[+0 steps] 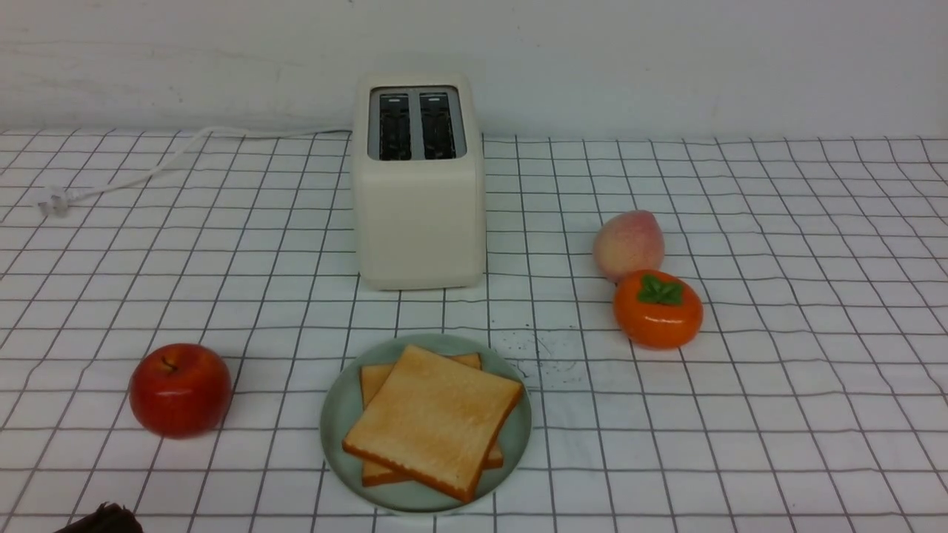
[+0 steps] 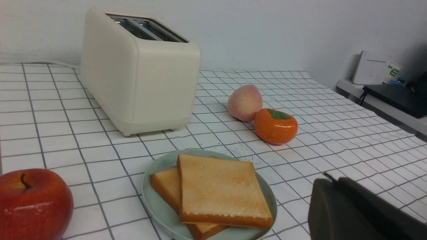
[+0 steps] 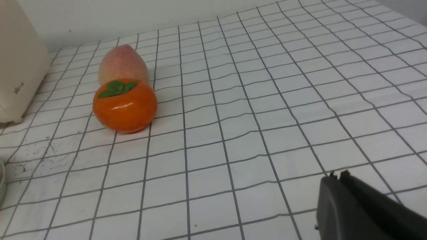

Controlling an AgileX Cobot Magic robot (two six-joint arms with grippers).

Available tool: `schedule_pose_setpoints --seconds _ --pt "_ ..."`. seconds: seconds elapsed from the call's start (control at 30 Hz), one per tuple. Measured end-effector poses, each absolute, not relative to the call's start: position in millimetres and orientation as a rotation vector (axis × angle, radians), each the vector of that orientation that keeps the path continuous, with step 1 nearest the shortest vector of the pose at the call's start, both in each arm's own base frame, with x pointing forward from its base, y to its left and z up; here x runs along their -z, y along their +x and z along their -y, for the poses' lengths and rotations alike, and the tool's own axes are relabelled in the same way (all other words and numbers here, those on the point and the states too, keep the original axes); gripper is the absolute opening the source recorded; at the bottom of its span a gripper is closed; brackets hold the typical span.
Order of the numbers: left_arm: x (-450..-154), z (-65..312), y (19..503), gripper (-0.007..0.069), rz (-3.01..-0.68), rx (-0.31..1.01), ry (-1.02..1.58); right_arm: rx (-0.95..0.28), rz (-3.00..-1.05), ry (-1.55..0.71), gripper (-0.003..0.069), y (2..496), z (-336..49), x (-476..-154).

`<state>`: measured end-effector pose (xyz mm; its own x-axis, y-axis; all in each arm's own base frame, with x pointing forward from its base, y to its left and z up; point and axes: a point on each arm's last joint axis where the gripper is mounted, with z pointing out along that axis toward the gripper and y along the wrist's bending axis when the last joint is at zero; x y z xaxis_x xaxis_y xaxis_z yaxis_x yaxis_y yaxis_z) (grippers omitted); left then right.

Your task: Take toasted bread from bread machine on white checkered table place on plate.

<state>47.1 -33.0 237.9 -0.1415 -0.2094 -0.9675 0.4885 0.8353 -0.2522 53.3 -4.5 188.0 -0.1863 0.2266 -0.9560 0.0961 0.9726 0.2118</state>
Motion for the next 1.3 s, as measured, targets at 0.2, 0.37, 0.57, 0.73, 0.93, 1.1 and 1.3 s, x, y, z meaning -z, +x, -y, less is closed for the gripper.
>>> schedule_pose_setpoints --seconds 0.2,0.37,0.57,0.73,0.93,1.1,1.3 --pt "-237.9 33.0 47.0 -0.0011 -1.605 0.615 0.223 -0.081 -1.811 0.107 -0.0020 54.0 -0.1 -177.0" --pt "-237.9 33.0 47.0 -0.0006 -1.605 0.615 0.223 -0.055 -1.861 0.043 -0.0020 52.7 -1.7 -173.4" --pt "-237.9 33.0 47.0 -0.0002 -1.605 0.615 0.223 -0.055 -1.868 0.039 -0.0020 52.5 -1.9 -173.3" --pt "-237.9 33.0 47.0 0.0001 -1.605 0.615 0.223 -0.053 -1.869 0.037 -0.0020 52.4 -1.9 -173.2" --pt "-237.9 33.0 47.0 0.0005 -1.605 0.615 0.223 -0.053 -1.871 0.036 -0.0020 52.3 -2.0 -173.4" --pt "-237.9 33.0 47.0 0.0011 -1.605 0.616 0.222 -0.053 -1.872 0.036 -0.0018 52.3 -2.0 -173.3" --pt "-237.9 33.0 47.0 0.0015 -1.605 0.616 0.222 -0.053 -1.873 0.036 -0.0015 52.3 -2.0 -173.2"
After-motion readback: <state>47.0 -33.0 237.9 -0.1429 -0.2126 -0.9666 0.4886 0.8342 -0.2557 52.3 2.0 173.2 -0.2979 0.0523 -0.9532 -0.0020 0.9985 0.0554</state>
